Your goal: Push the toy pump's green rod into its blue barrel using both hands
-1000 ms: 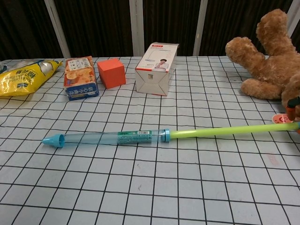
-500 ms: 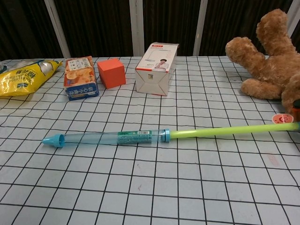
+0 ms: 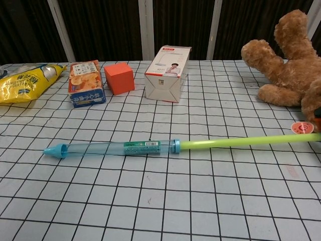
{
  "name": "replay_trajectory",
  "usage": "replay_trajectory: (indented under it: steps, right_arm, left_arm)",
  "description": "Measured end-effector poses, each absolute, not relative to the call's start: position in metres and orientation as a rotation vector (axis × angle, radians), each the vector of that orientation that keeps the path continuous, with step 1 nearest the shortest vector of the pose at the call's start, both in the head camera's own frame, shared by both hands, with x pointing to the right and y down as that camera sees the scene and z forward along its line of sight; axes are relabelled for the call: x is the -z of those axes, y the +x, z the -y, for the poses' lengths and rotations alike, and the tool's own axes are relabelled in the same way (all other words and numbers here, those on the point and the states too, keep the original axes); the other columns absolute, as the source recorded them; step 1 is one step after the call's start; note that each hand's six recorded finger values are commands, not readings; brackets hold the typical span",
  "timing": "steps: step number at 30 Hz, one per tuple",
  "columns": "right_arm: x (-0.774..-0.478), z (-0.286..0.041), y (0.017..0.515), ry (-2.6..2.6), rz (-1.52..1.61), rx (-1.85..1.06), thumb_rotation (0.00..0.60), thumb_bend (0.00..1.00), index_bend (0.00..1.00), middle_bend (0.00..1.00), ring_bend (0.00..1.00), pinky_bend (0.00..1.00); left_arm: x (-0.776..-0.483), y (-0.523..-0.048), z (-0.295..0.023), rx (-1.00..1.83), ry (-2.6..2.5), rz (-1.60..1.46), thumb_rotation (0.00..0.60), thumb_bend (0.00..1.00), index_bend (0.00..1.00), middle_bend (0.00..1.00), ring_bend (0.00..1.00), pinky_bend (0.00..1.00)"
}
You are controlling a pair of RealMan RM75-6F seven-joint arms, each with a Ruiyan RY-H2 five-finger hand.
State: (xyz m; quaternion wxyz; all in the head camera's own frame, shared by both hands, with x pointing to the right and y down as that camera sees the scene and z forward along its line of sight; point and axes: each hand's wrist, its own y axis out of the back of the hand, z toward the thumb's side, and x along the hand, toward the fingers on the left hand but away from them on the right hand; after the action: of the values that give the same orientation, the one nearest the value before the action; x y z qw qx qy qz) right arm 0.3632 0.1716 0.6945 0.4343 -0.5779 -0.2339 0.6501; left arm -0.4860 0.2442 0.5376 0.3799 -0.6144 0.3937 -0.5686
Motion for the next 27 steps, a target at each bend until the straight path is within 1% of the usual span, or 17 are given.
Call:
replay_trajectory:
  steps: [4, 5, 7, 9, 16, 21, 27]
  right_arm:
    - [-0.690, -0.171, 0.359, -1.457, 0.600, -1.598, 0.600, 0.34, 0.70, 1.00, 1.00, 0.78]
    - [-0.688, -0.171, 0.357, -1.462, 0.606, -1.592, 0.600, 0.34, 0.70, 1.00, 1.00, 0.78]
    - [-0.686, -0.171, 0.357, -1.464, 0.614, -1.588, 0.600, 0.34, 0.70, 1.00, 1.00, 0.78]
    - [-0.685, -0.171, 0.358, -1.466, 0.620, -1.592, 0.600, 0.34, 0.70, 1.00, 1.00, 0.78]
    - [-0.682, -0.170, 0.363, -1.463, 0.644, -1.615, 0.600, 0.34, 0.71, 1.00, 1.00, 0.78]
    - [-0.679, -0.168, 0.365, -1.466, 0.674, -1.628, 0.600, 0.34, 0.71, 1.00, 1.00, 0.78]
    - [-0.678, -0.168, 0.365, -1.470, 0.678, -1.630, 0.600, 0.34, 0.71, 1.00, 1.00, 0.78]
  left_arm:
    - [-0.538, -0.483, -0.243, 1.449, -1.569, -0.996, 0.600, 0.09, 0.01, 0.00, 0.00, 0.00]
    - [-0.539, -0.483, -0.242, 1.452, -1.566, -0.992, 0.600, 0.09, 0.02, 0.00, 0.00, 0.00]
    - [-0.539, -0.482, -0.241, 1.462, -1.554, -0.981, 0.600, 0.10, 0.07, 0.00, 0.00, 0.00]
    - [-0.540, -0.479, -0.236, 1.474, -1.537, -0.965, 0.600, 0.10, 0.10, 0.00, 0.00, 0.00]
    - [-0.551, -0.455, -0.200, 1.488, -1.525, -0.918, 0.600, 0.14, 0.12, 0.00, 0.00, 0.00]
    - [-0.569, -0.437, -0.181, 1.526, -1.560, -0.865, 0.600, 0.16, 0.21, 0.02, 0.00, 0.00]
    - [-0.597, -0.408, -0.172, 1.586, -1.619, -0.784, 0.600, 0.20, 0.31, 0.07, 0.00, 0.00]
